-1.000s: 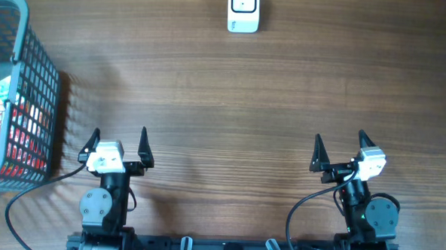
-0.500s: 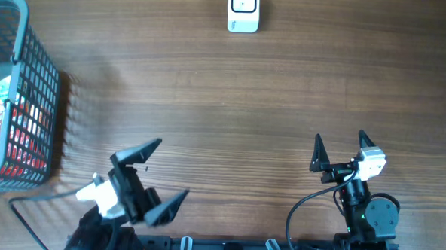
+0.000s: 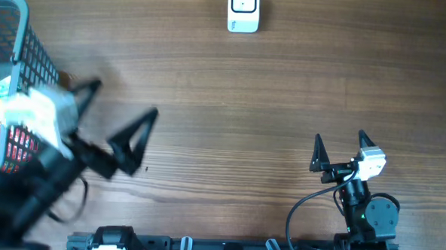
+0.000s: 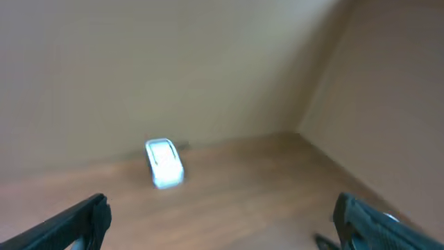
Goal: Scan the item barcode
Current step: 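Reach the left gripper into the grey basket toward the red snack bag, then grasp the red snack bag with the left gripper and lift it out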
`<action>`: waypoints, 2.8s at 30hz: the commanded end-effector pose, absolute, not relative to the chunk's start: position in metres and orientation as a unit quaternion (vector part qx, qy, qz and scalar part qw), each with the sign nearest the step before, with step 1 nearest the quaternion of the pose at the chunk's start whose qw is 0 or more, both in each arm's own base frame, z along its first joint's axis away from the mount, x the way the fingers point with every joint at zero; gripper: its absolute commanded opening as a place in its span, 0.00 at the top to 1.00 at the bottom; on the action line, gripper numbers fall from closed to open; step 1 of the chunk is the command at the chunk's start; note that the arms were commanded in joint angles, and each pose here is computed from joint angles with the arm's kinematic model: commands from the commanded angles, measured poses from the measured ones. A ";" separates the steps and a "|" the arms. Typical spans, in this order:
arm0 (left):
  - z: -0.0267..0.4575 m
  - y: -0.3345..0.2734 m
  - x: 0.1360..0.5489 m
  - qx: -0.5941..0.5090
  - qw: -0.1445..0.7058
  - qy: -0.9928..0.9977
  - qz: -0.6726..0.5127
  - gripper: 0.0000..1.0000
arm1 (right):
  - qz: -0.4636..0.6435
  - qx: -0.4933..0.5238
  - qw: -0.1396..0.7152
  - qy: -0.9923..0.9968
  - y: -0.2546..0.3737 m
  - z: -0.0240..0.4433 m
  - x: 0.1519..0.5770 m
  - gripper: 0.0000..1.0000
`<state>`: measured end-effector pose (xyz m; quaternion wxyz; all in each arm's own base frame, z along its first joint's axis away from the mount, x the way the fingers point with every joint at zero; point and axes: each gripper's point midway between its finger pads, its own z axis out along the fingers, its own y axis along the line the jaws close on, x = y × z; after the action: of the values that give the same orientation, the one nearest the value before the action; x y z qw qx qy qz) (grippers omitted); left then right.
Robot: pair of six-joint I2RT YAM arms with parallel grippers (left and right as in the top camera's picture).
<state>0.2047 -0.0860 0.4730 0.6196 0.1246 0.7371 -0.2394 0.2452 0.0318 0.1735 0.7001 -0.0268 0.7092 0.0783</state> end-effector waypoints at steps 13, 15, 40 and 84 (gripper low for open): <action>0.542 0.188 0.275 -0.481 0.571 0.640 0.182 0.00 | 0.072 -0.031 0.702 0.708 0.032 0.174 0.245 0.01; 0.527 0.216 0.275 -0.519 0.549 0.624 0.199 0.00 | 0.073 -0.031 0.702 0.708 0.032 0.174 0.245 0.00; 0.240 0.334 0.294 -0.567 0.112 0.806 0.126 0.00 | 0.073 -0.031 0.702 0.708 0.032 0.174 0.245 0.00; 0.063 0.321 0.282 -0.540 -0.029 0.838 0.078 0.00 | 0.072 -0.031 0.702 0.708 0.032 0.174 0.245 0.00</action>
<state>0.2855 0.3214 0.0725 -0.0202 -0.5375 0.8388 0.0842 0.2452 0.0318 0.1734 0.7000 -0.0268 0.7094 0.0783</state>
